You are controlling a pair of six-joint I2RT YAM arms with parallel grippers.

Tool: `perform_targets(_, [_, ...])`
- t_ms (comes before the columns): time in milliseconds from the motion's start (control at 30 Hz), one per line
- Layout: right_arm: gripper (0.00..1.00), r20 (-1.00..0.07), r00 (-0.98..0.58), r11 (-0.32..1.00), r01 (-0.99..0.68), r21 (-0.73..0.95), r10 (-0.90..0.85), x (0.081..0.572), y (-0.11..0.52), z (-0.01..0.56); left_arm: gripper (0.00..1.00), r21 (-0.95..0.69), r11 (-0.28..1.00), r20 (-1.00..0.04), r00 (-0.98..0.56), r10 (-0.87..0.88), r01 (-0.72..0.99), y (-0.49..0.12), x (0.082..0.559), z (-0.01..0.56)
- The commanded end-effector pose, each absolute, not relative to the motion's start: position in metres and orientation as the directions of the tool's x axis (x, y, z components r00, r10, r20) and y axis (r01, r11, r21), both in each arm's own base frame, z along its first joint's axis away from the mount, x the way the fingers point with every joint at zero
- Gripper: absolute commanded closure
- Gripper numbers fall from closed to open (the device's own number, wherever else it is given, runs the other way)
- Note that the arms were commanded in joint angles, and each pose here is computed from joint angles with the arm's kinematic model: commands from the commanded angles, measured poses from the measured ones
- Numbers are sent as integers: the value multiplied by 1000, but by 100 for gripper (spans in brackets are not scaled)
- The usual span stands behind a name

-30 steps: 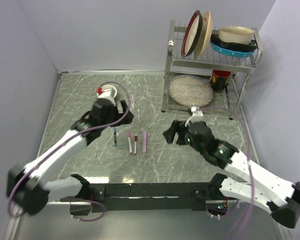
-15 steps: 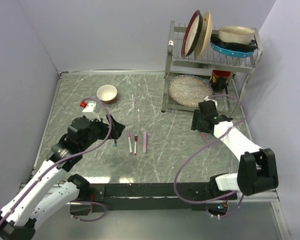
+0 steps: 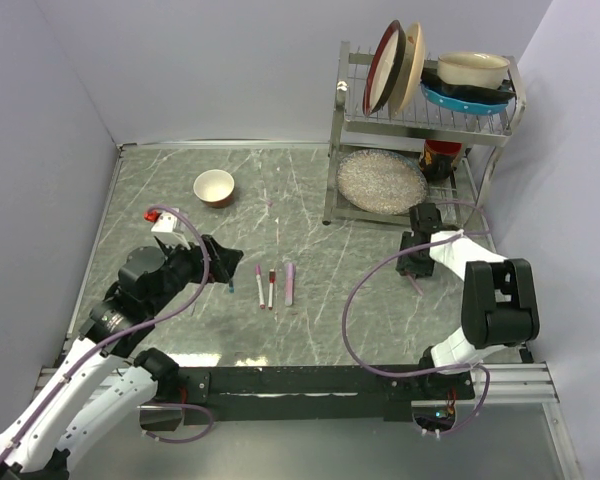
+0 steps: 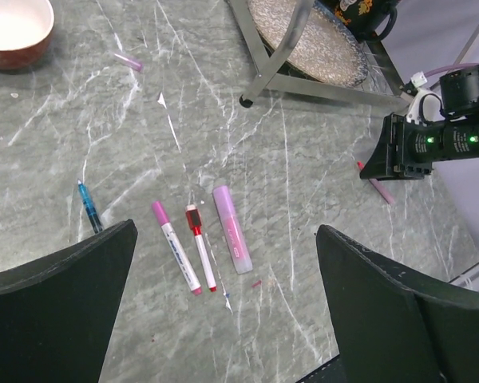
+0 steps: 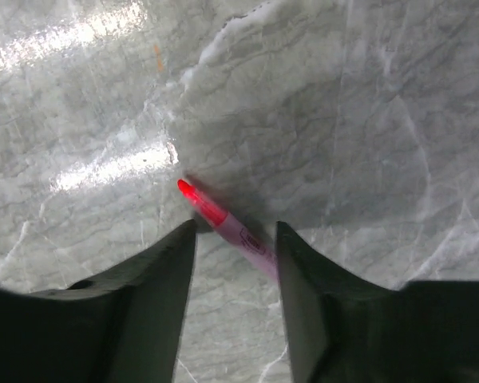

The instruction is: Insert the pens into the pen caps

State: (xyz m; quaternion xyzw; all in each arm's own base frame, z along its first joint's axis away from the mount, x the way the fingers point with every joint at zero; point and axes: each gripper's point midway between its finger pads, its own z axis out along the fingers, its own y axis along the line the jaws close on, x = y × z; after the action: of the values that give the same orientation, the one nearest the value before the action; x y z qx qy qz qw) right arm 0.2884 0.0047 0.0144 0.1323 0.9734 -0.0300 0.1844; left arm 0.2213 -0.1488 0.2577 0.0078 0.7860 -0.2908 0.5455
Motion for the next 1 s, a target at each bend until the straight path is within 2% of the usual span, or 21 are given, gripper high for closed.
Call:
perform_targets(0, [59,-383,-892,967,256,5,238,304,6,15,0,-438,822,-880,-362,-308,364,-149,221,269])
perform_targets(67, [65,-368,-899,967,254,6,238,303,7,10,1,-440,822,-882,-347,-319,362,-147,220,272])
perform_targets(100, [73,-365,-900,967,255,2,238,304,6,9,1,-443,823,-881,-343,-326,356,-146,221,271])
perform_targets(167, [81,-367,-900,970,242,29,236,308,12,11,1,-449,820,-878,-346,-331,355,-146,220,271])
perform_targets(200, [89,-366,-900,971,225,77,238,309,20,12,1,-451,817,-878,-345,-333,360,-147,219,273])
perform_targets(300, [100,-427,-871,965,175,194,244,320,42,33,0,-484,797,-859,-371,-354,361,-150,216,274])
perform_targets(600, [100,-551,-781,894,22,447,295,318,110,97,8,-601,630,-785,-509,-352,492,-190,190,275])
perform_targets(667, [100,-597,-750,859,-77,507,286,311,140,126,10,-626,568,-769,-542,-338,534,-203,184,277])
perform_targets(700, [100,-590,-743,830,-86,550,314,305,153,134,10,-635,552,-761,-559,-329,540,-207,182,272])
perform_targets(733, [100,-638,-702,789,-179,588,317,300,174,162,11,-652,510,-750,-577,-324,561,-214,179,275])
perform_targets(800, [100,-645,-680,714,-254,652,347,285,202,187,12,-675,474,-729,-610,-310,566,-222,177,267])
perform_targets(833, [100,-686,-621,666,-332,668,379,282,213,217,12,-688,442,-720,-616,-319,576,-227,178,271])
perform_targets(933, [100,-686,-595,544,-441,714,419,257,243,258,17,-722,385,-687,-665,-295,575,-237,172,264])
perform_targets(967, [100,-685,-593,515,-465,720,423,250,249,268,17,-709,342,-704,-645,-297,617,-241,170,274])
